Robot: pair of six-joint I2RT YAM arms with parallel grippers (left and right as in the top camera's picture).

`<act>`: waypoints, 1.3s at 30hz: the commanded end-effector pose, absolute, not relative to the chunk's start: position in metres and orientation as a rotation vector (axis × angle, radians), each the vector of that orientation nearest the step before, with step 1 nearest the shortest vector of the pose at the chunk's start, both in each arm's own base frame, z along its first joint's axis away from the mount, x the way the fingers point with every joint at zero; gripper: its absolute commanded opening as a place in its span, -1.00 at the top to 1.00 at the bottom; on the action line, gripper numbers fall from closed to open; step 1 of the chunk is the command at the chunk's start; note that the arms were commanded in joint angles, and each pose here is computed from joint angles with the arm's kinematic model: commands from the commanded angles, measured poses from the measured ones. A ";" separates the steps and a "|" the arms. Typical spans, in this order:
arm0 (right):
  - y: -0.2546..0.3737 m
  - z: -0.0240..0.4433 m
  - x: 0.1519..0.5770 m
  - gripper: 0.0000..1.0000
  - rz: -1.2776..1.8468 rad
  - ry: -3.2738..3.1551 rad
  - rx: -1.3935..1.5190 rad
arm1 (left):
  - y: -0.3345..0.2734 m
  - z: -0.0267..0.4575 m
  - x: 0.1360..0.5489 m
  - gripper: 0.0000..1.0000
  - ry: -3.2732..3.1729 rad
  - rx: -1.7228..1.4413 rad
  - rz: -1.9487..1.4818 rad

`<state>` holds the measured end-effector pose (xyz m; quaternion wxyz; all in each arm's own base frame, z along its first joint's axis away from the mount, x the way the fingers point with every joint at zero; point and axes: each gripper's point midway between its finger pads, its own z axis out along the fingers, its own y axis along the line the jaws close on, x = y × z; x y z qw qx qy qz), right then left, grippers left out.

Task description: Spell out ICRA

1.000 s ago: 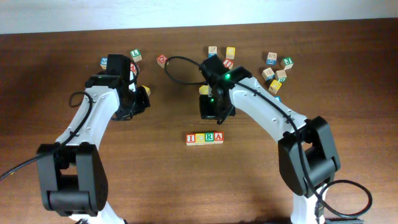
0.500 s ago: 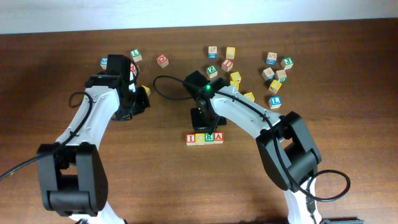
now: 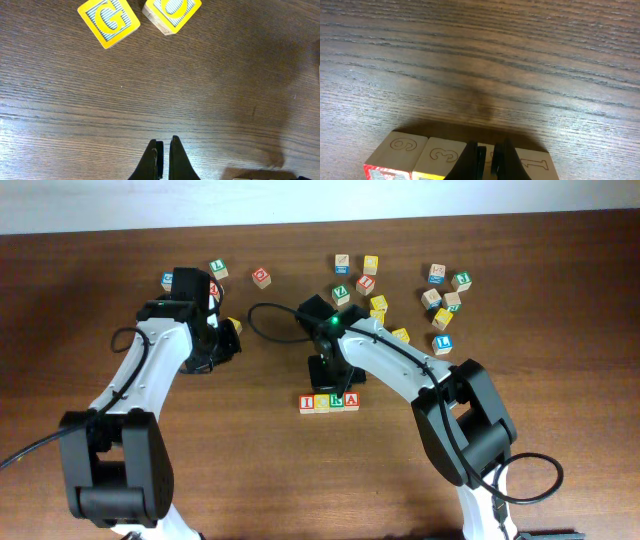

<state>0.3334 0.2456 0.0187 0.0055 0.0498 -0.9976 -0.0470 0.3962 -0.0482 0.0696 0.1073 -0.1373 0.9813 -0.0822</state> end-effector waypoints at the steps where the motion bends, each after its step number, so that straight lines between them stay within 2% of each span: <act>1: 0.246 0.018 0.335 0.92 -0.134 -3.125 0.144 | -0.046 0.083 0.402 1.00 2.849 -0.419 -0.238; 21: 0.250 0.019 0.328 0.92 -0.175 -3.089 0.143 | -0.046 0.083 0.402 1.00 2.848 -0.418 -0.237; 28: 0.252 0.020 0.340 0.92 -0.200 -3.129 0.135 | -0.046 0.083 0.402 1.00 2.848 -0.418 -0.237; 34: 0.202 0.048 0.381 0.92 -0.191 -3.155 -0.037 | -0.048 0.083 0.400 1.00 2.856 -0.415 -0.247; 39: 0.156 0.051 0.368 0.92 -0.116 -3.047 -0.026 | -0.068 0.078 0.390 1.00 2.896 -0.333 -0.254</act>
